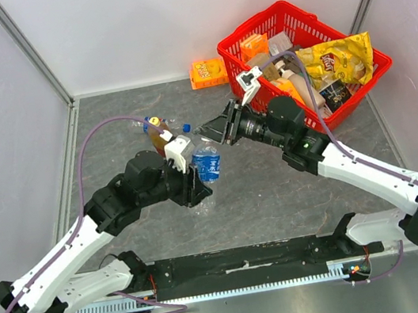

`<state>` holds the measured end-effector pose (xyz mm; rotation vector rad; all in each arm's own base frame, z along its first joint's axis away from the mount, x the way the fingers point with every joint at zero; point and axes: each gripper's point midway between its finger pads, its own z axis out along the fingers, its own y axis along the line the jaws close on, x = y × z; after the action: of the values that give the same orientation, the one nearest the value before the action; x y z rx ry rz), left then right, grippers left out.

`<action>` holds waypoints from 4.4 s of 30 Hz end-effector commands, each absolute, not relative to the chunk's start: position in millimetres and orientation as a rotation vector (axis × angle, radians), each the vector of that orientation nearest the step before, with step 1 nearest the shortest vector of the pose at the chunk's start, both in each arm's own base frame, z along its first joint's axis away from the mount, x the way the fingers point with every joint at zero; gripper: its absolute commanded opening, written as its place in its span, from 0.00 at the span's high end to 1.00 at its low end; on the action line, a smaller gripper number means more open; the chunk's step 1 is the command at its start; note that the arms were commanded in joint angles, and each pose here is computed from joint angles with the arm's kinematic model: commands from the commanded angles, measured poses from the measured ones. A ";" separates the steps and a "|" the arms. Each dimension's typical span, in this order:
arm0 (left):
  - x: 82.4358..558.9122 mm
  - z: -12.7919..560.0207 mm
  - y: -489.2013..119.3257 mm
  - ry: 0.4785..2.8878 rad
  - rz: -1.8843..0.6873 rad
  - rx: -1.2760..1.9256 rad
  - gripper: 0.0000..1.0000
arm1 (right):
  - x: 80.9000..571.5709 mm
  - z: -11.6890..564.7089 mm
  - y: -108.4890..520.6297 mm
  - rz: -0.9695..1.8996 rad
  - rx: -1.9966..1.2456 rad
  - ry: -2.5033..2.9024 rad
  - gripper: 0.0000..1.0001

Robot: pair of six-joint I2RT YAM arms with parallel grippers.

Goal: Unscrew the bottle caps
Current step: Unscrew the bottle cap from the plastic bottle.

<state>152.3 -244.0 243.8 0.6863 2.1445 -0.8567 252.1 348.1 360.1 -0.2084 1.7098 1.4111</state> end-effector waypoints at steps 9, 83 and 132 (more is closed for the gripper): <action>129.0 321.6 -270.5 1.930 -1.194 0.691 0.98 | 201.1 399.0 349.5 1.552 -0.466 1.510 1.00; 175.1 266.7 -209.2 2.050 -0.641 0.592 0.98 | 230.1 400.7 320.5 1.226 -0.332 1.721 0.02; 169.5 224.2 -197.9 2.180 -0.558 0.607 0.98 | 265.9 358.4 370.7 1.327 -0.245 1.837 0.52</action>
<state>166.4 -199.1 219.6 0.6152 2.2071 -0.5644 264.9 367.0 331.5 -0.2388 1.9178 1.2753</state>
